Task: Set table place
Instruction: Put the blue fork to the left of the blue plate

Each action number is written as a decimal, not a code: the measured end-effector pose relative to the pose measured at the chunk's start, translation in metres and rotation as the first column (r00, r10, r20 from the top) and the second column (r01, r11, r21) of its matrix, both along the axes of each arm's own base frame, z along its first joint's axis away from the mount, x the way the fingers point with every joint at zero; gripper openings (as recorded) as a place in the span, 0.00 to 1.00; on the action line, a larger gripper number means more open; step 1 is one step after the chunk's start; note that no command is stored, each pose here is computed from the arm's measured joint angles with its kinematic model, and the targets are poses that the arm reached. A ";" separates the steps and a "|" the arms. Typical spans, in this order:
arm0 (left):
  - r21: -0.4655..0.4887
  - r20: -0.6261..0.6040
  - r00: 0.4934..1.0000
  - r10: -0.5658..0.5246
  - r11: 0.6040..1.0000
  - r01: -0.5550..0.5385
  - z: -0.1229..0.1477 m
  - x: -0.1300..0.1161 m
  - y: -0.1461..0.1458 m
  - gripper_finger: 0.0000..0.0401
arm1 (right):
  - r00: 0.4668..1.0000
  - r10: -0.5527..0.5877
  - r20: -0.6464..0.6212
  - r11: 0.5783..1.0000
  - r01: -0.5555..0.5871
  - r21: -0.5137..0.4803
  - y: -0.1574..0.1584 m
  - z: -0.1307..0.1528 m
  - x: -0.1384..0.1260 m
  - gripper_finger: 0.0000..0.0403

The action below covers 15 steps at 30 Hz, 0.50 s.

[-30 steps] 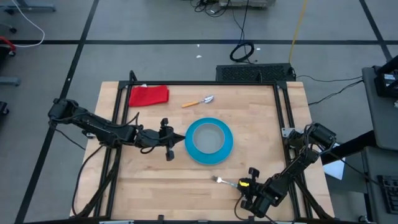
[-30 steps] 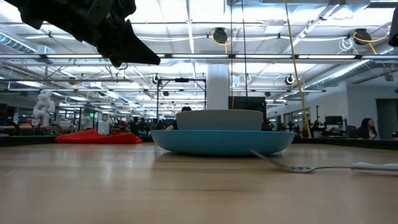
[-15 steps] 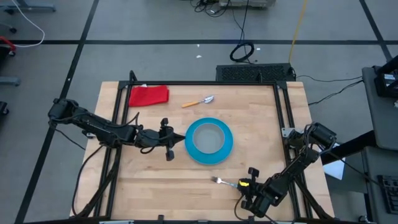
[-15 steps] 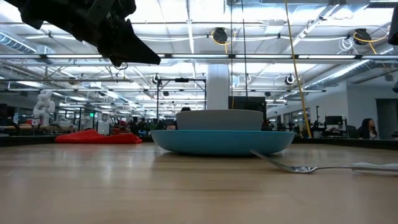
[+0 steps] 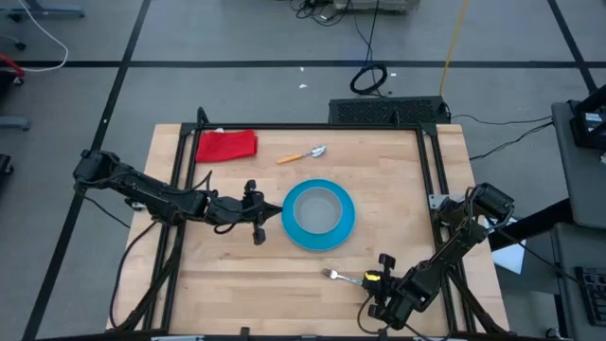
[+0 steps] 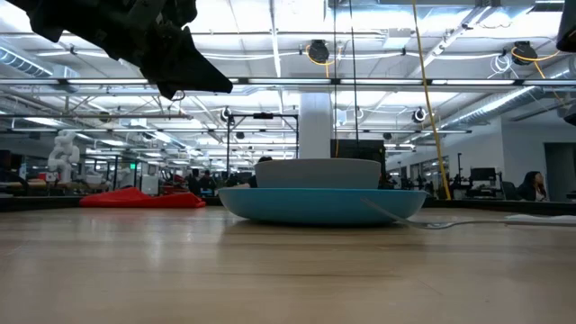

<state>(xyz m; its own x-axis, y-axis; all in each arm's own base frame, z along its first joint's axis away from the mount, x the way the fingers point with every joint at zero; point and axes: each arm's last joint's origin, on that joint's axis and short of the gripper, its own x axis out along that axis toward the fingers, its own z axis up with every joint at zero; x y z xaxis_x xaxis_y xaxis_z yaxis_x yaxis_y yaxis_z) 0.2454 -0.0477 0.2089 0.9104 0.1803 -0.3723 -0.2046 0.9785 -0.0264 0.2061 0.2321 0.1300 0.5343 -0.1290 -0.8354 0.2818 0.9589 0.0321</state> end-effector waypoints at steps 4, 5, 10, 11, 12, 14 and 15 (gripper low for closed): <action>-0.088 0.008 1.000 -0.014 0.996 0.015 0.000 0.000 -0.001 0.05 | 1.000 0.007 0.003 1.000 -0.007 -0.004 0.000 0.001 0.001 0.05; -0.098 0.008 1.000 -0.024 0.995 0.025 0.000 0.000 -0.002 0.05 | 1.000 0.008 0.004 1.000 -0.008 -0.003 0.000 0.001 0.001 0.05; -0.115 0.042 0.999 -0.029 0.993 0.033 0.003 0.001 -0.002 0.05 | 1.000 0.009 0.017 1.000 -0.010 0.002 0.000 0.004 0.001 0.05; -0.116 0.047 0.998 -0.029 0.993 0.034 0.003 0.002 -0.002 0.05 | 1.000 0.007 0.024 1.000 -0.007 0.005 0.000 0.004 0.002 0.05; -0.117 0.049 0.998 -0.028 0.993 0.034 0.003 0.002 -0.002 0.05 | 0.999 0.002 0.037 1.000 -0.003 0.001 0.000 0.005 0.002 0.05; -0.116 0.049 0.998 -0.024 0.993 0.030 0.003 0.002 -0.002 0.05 | 0.999 0.001 0.046 1.000 -0.001 0.003 0.000 0.006 0.003 0.05; -0.115 0.050 0.999 -0.022 0.993 0.028 0.003 0.002 -0.002 0.05 | 0.999 -0.002 0.050 1.000 0.002 0.005 0.000 0.007 0.004 0.05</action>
